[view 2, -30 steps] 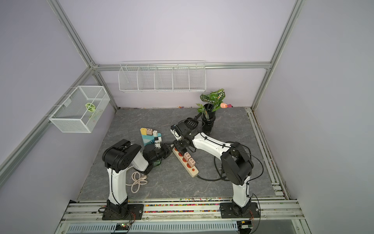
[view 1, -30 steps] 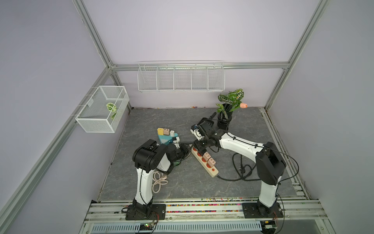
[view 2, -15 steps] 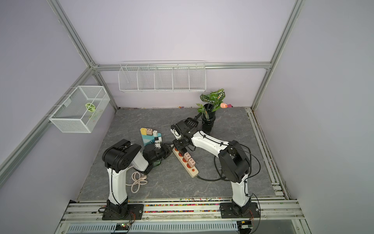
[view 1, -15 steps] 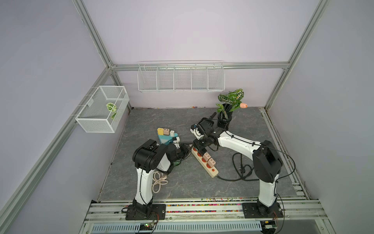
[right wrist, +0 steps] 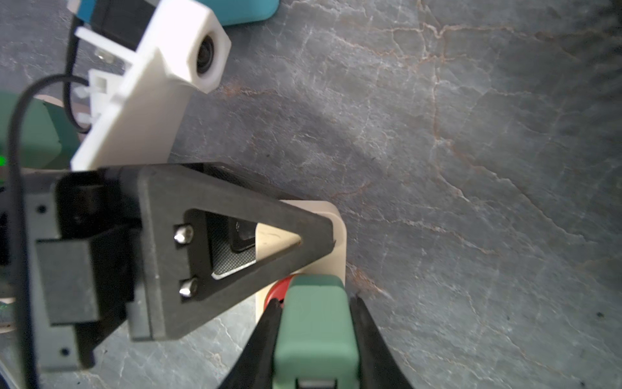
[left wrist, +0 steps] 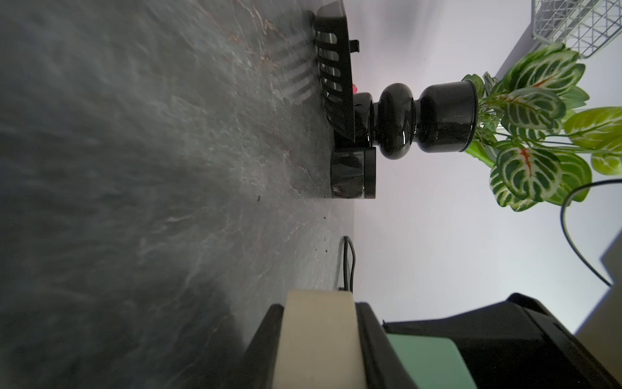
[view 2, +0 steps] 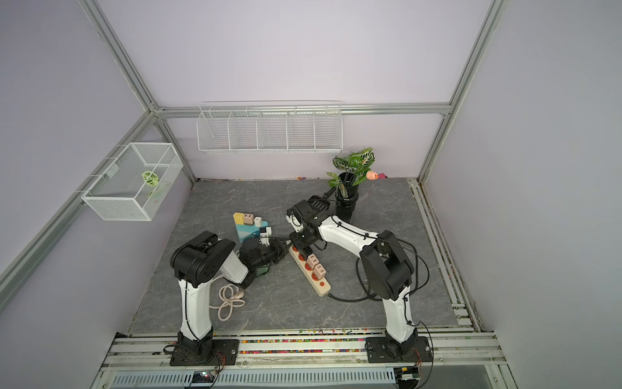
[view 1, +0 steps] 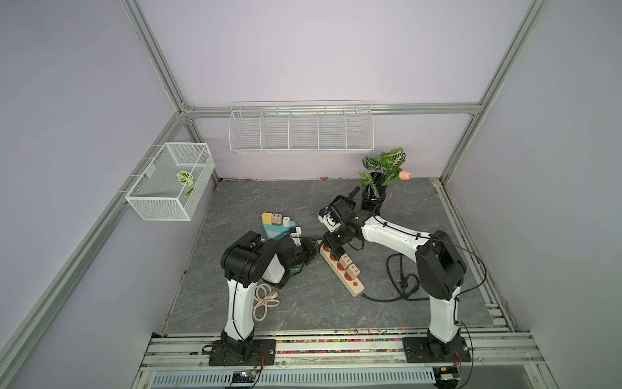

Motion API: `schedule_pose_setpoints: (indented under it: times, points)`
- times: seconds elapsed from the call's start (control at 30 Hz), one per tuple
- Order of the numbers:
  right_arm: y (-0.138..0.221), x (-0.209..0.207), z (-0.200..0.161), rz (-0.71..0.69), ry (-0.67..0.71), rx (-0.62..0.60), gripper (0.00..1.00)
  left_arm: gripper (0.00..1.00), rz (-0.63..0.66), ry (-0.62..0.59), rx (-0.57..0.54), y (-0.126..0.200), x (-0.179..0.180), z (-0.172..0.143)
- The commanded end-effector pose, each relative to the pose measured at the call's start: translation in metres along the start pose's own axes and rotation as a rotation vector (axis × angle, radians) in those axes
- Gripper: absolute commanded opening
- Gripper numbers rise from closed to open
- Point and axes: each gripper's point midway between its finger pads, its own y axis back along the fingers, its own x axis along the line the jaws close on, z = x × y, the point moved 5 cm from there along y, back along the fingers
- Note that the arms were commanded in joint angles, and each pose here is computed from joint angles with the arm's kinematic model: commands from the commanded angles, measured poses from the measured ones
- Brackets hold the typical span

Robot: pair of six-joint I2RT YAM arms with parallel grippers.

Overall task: Pull the plug off the socket
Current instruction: Remove the plug from the socket.

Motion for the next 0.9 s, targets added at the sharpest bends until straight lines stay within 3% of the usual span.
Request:
schedule_pose_setpoints:
  times: [0.0,0.27,0.4,0.57,0.7,0.77,0.87]
  points:
    - [0.043,0.019,0.026,0.066,0.058,-0.067,0.00,0.00,0.186,-0.034,0.014,0.000,0.043,-0.008]
    - [0.040,0.007,0.028,0.048,0.031,0.072,0.00,0.00,0.267,-0.064,0.035,-0.002,0.057,-0.014]
    - [0.051,0.000,0.034,0.055,-0.004,0.032,0.00,0.00,0.307,-0.085,0.051,-0.003,0.064,-0.014]
    - [0.064,0.016,0.031,0.109,0.103,-0.074,0.00,0.00,0.330,-0.050,0.059,-0.003,0.078,-0.019]
    - [0.063,0.012,0.032,0.069,0.136,-0.050,0.00,0.00,0.337,-0.056,0.066,-0.004,0.080,-0.019]
    - [0.067,0.004,0.039,0.038,0.090,-0.033,0.00,0.00,0.330,-0.065,0.065,-0.003,0.078,-0.020]
    - [0.070,-0.013,0.047,0.140,-0.033,-0.045,0.00,0.00,0.329,-0.086,0.066,-0.001,0.076,-0.020]
